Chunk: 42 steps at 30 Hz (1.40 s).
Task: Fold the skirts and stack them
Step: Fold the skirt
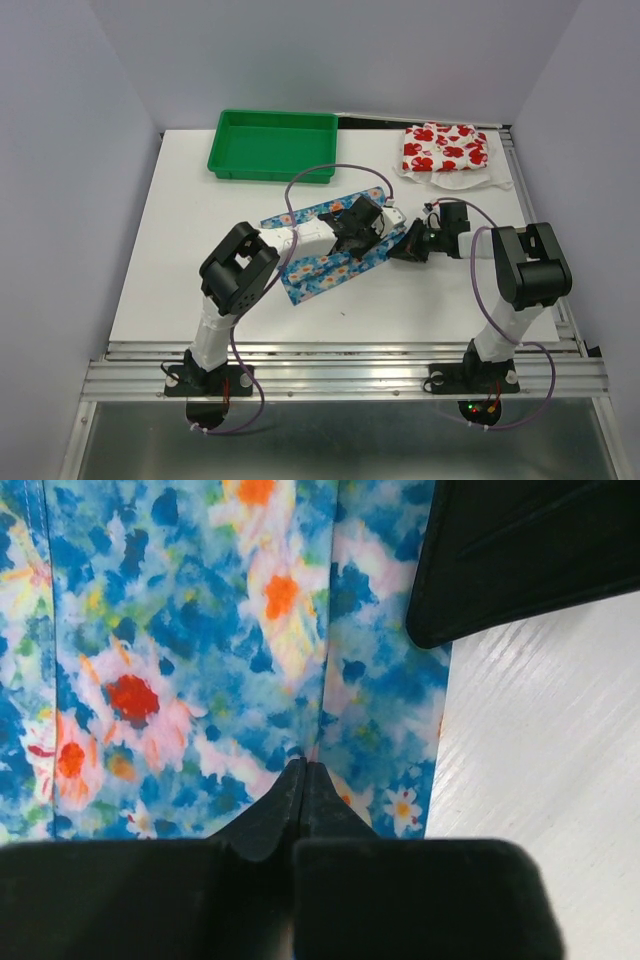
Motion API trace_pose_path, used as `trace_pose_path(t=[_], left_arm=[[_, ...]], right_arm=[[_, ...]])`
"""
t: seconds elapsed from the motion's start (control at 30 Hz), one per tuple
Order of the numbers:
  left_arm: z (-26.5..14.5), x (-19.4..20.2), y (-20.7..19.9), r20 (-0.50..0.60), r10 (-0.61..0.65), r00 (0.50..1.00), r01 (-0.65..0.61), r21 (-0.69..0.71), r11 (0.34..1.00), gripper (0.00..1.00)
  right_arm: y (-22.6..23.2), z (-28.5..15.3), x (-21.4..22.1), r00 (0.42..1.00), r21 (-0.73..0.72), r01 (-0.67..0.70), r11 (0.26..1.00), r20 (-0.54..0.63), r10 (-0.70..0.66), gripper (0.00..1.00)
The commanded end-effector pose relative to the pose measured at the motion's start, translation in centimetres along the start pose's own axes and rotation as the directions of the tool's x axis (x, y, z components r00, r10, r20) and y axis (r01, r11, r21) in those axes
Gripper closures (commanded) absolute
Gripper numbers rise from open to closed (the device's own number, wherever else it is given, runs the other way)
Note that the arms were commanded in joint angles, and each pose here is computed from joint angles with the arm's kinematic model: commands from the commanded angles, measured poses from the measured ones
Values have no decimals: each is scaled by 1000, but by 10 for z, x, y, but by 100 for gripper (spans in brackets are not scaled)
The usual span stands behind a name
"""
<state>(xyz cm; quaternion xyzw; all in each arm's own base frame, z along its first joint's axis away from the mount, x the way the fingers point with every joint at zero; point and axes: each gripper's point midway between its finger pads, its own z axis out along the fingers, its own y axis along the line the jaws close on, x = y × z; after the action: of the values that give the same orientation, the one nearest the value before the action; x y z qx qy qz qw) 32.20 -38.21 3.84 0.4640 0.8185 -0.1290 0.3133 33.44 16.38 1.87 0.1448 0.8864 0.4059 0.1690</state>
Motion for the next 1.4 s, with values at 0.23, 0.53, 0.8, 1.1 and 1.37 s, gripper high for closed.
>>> trace_pose_path(t=[0.23, 0.53, 0.8, 1.1, 1.37], left_arm=[[-29, -30, -10, 78, -25, 997, 21, 49, 999, 100], [-54, -42, -16, 113, -46, 993, 36, 85, 996, 100], [-52, -30, -27, 74, -63, 995, 52, 137, 989, 100], [-39, -11, -39, 9, -61, 998, 58, 188, 981, 100], [-26, -11, -45, -13, -72, 997, 73, 227, 971, 100]], right_arm=[[-17, 6, 1, 1000, 65, -11, 998, 8, 10, 99], [-17, 5, 1, 1000, 69, -8, 998, 13, 7, 99], [-16, 3, 1, 1000, 71, -5, 997, 15, 4, 99], [-17, 0, 0, 1000, 86, 0, 996, 27, -2, 99], [-18, 0, 0, 1000, 93, -3, 996, 31, 0, 99]])
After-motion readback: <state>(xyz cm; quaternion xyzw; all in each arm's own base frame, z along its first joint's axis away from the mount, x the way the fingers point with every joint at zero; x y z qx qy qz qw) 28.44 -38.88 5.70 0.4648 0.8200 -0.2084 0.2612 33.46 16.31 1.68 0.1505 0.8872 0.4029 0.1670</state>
